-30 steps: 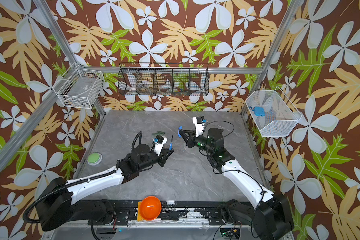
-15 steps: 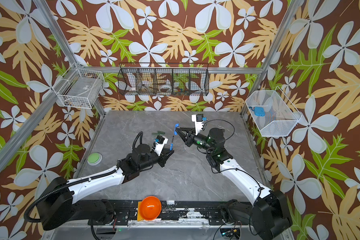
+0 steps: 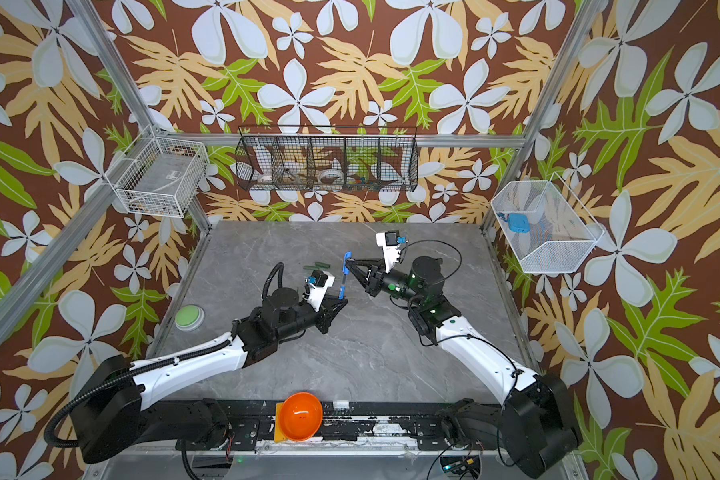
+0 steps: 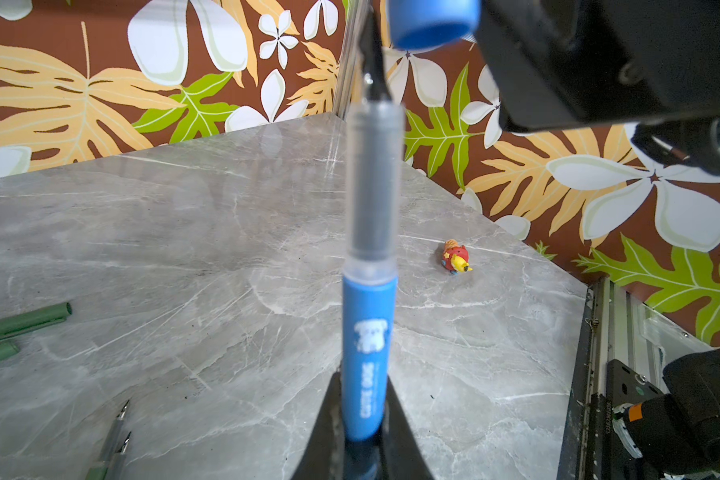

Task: Insert the pens into the pen caps
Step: 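Bring the blue cap above the blue pen tip held by the left gripper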

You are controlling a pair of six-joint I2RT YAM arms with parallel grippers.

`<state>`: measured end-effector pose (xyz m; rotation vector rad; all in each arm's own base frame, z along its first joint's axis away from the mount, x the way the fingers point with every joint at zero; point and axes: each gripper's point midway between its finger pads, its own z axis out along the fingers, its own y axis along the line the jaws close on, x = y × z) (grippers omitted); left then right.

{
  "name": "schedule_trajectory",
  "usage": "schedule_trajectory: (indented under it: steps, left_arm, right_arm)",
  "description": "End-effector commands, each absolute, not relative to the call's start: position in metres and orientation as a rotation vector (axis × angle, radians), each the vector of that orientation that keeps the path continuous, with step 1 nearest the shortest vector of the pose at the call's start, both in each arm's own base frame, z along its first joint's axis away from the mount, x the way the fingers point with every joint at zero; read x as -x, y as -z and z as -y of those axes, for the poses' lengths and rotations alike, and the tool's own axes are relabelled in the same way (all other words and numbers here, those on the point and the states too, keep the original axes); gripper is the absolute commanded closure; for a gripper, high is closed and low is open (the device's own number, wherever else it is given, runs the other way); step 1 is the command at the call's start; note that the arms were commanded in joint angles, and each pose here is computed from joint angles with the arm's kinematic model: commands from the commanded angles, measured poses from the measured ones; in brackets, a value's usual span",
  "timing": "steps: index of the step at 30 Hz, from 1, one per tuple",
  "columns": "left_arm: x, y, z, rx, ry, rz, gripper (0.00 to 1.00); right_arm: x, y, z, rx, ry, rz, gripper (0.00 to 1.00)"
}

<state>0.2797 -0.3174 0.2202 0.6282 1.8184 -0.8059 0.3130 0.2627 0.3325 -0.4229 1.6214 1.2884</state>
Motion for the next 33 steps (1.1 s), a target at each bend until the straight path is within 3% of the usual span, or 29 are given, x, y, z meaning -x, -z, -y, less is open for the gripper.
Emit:
schedule_trajectory:
  steps: [1, 33]
  left_arm:
    - [-0.281, -0.232, 0.322, -0.631, 0.819, -1.774, 1.00]
    - [-0.281, -0.229, 0.323, -0.634, 0.832, -1.786, 1.00]
  right_arm:
    - [-0.311, -0.339, -0.264, 0.441, -1.281, -1.575, 0.84]
    - [-0.314, -0.353, -0.257, 0.420, -1.211, -1.501, 0.86]
